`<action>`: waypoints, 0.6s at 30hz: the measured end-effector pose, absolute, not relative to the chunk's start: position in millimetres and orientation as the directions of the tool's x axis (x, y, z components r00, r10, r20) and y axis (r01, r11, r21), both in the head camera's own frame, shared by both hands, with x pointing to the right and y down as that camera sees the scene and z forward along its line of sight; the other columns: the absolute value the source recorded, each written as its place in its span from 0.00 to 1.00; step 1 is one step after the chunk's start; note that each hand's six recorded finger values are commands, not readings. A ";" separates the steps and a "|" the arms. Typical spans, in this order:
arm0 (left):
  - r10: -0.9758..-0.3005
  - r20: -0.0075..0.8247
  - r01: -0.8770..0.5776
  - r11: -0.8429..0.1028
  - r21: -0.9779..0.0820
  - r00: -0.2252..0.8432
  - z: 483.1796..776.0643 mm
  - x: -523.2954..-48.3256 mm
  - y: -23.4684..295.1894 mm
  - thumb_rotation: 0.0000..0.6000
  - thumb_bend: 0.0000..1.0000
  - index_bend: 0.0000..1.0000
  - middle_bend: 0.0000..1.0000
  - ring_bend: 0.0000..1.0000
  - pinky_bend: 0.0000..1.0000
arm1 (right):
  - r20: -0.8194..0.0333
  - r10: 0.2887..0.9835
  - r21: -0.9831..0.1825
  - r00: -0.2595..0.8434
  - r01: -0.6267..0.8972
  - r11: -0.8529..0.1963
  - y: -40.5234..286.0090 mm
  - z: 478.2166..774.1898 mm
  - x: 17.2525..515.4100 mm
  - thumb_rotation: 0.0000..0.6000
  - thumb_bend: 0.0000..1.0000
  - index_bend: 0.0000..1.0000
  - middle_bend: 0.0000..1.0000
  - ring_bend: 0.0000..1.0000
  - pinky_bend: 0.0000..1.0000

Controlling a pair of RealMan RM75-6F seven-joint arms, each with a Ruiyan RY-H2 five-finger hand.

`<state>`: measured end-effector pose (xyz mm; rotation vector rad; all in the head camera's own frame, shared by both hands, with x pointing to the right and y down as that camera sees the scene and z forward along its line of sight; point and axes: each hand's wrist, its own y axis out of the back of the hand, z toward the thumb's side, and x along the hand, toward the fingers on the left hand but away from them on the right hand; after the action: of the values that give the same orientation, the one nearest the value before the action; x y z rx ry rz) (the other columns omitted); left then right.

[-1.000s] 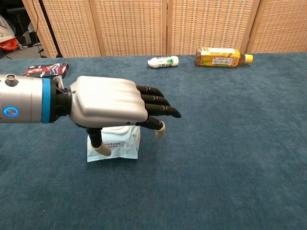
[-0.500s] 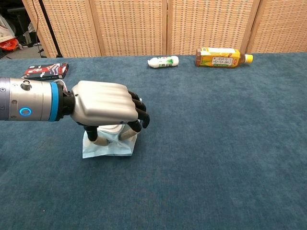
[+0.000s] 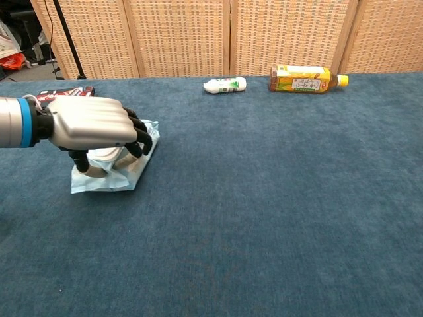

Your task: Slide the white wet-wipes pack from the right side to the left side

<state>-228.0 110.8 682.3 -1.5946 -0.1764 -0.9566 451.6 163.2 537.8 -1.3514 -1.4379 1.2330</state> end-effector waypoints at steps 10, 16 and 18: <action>-0.473 0.717 0.634 -0.354 -0.687 0.513 685.4 -307.7 92.9 1.00 0.25 0.64 0.33 0.22 0.25 | -0.080 0.991 -0.974 -0.110 0.220 -0.054 163.7 540.5 447.0 1.00 0.03 0.10 0.00 0.00 0.00; -0.510 0.735 0.641 -0.390 -0.660 0.447 686.1 -343.7 89.5 1.00 0.25 0.64 0.32 0.22 0.25 | -0.085 0.991 -0.973 -0.105 0.224 -0.060 163.8 541.8 444.4 1.00 0.03 0.10 0.00 0.00 0.00; -0.516 0.741 0.644 -0.399 -0.653 0.431 687.1 -352.5 90.2 1.00 0.25 0.64 0.32 0.22 0.25 | -0.086 0.991 -0.972 -0.105 0.226 -0.061 163.8 541.9 444.0 1.00 0.03 0.10 0.00 0.00 0.00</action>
<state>-352.5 90.2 687.1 -1.5322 -0.1178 -1.2594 444.0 163.8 541.9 -1.3750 -1.4258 1.2360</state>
